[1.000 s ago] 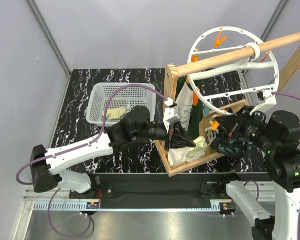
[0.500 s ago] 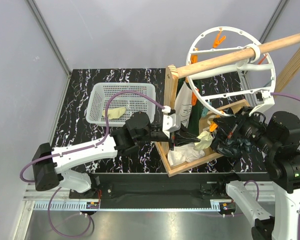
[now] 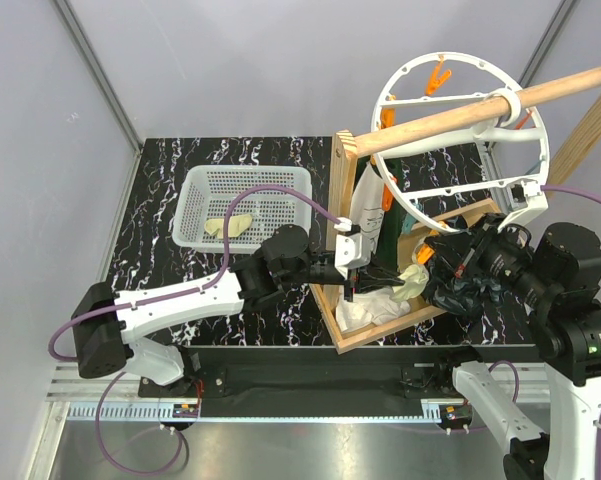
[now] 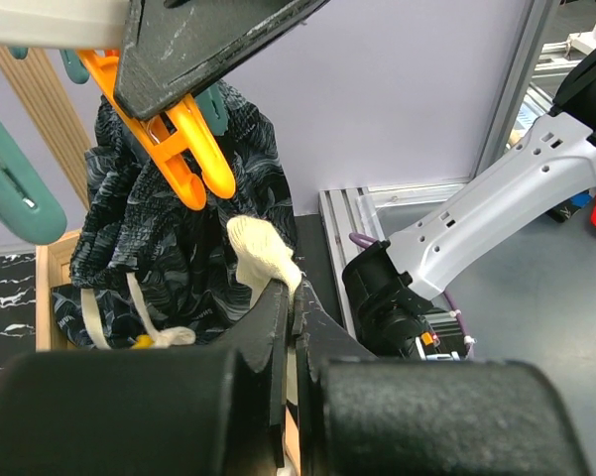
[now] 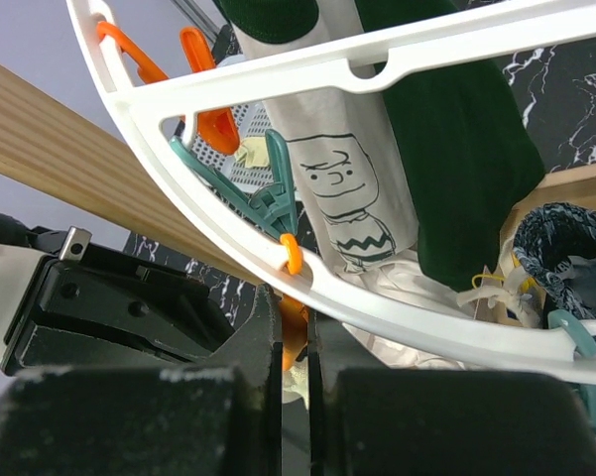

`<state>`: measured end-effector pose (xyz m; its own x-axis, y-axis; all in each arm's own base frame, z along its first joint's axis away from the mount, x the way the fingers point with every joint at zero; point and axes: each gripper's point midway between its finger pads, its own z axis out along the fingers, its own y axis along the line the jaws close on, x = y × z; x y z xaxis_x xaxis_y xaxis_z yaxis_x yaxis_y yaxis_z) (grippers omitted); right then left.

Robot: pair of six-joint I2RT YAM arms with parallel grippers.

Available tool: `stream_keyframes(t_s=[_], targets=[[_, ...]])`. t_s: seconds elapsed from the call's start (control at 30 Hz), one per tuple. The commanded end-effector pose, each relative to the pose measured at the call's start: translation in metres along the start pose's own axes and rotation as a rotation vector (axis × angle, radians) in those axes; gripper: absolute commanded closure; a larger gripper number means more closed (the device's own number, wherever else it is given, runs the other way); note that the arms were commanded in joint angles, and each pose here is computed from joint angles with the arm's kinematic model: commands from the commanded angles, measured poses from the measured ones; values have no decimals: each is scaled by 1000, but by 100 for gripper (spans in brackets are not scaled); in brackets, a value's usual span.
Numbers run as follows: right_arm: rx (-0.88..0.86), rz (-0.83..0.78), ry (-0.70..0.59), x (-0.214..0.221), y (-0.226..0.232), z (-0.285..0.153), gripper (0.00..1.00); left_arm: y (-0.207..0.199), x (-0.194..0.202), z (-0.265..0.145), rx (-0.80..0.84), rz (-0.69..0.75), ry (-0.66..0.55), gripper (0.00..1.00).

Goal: Clip the socks to the hanger
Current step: Clamp the sock onto the hanger.

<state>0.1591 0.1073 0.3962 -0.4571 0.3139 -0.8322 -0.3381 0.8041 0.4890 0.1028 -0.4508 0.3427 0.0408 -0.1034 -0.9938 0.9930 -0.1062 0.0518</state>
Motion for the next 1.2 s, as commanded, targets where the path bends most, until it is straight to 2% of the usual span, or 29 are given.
stream_keyframes(t_s=[0.0,0.27,1.17], targets=[[-138,23,122,27,22,-6,100,-2,-35,7,28,84,-94,100],[-147,24,124,28,24,-8,100,1,-39,13,29,78,-100,100],[-130,19,133,30,21,-9,100,23,-57,-3,-68,110,-161,100]])
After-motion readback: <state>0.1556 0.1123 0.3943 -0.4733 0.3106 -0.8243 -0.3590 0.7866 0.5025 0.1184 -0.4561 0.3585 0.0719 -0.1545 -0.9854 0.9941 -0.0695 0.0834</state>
